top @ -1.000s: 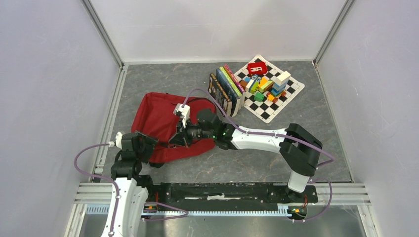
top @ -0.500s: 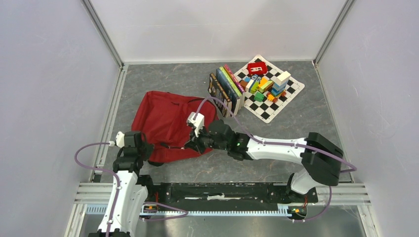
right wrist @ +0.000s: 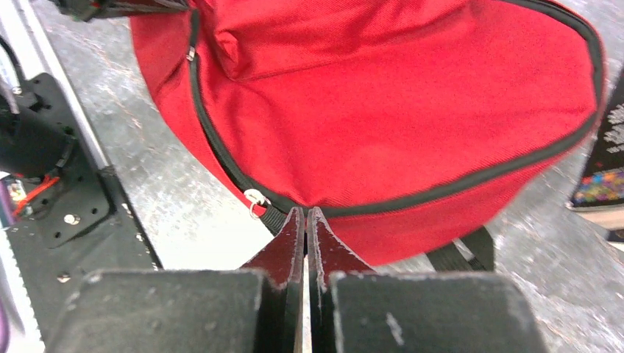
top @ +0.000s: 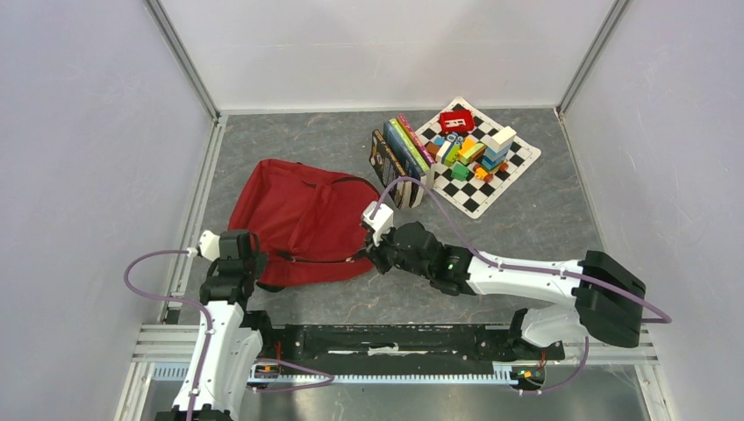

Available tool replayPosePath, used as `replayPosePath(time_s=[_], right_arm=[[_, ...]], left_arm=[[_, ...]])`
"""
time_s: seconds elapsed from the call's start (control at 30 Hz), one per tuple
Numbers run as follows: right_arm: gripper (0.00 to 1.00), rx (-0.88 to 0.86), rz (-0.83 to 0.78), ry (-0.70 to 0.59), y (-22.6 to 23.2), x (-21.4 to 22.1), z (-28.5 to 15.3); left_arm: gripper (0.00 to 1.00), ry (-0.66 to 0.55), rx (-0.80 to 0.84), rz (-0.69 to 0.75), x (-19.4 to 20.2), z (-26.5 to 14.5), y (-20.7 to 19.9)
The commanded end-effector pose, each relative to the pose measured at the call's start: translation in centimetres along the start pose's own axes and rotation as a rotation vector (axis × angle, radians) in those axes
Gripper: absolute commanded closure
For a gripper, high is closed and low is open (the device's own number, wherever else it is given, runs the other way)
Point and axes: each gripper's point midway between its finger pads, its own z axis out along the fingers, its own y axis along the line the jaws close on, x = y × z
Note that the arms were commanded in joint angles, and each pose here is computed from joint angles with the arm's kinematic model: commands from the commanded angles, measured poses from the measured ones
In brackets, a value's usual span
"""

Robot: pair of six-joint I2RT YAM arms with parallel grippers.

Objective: Pack the student bag
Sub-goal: Unzip the student bag at the center of the board.

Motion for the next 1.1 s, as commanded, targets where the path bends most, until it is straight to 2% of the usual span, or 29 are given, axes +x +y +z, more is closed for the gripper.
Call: replayPosePath(time_s=[0.0,0.37,0.6,0.63,0.73,0.77,0.83,0.93,1.07], right_arm=[[1.00,0.129,-0.035,-0.021,-3.3,-0.4,-1.6],[1.00,0.187,0.002,-0.032,-7.4,-0.7,-2.4],[1.00,0.043,-0.055,-0.048,-5.9,-2.0,-1.9],[1.00,0.014,-0.062,-0.052,-5.4,-2.2,-1.9],[1.00,-0.046,-0.066,-0.060,-4.4,-2.5,-1.8],[1.00,-0.058,-0.065,-0.059,-4.1,-2.5,-1.8],[1.00,-0.076,-0.054,-0.053,-3.8,-2.2,-1.6],[1.00,-0.083,-0.028,-0.051,-3.7,-2.1,-1.2],[1.00,-0.069,0.009,-0.056,-3.8,-2.6,-0.9]], left_arm=[[0.98,-0.147,-0.002,-0.001,-3.7,-0.5,-0.9],[0.98,-0.166,-0.020,-0.010,-4.0,-0.5,-0.4],[0.97,-0.165,0.009,0.060,-4.5,-1.2,-1.2],[0.88,-0.165,0.028,0.092,-4.8,-1.7,-1.7],[0.28,-0.178,0.075,0.186,-6.2,-3.4,-3.2],[0.15,-0.173,0.102,0.212,-6.6,-4.1,-4.1],[0.09,-0.139,0.153,0.276,-6.9,-5.1,-5.8],[0.08,-0.077,0.268,0.336,-6.8,-6.2,-9.0],[0.09,0.004,0.503,0.460,-5.0,-7.8,-13.5]])
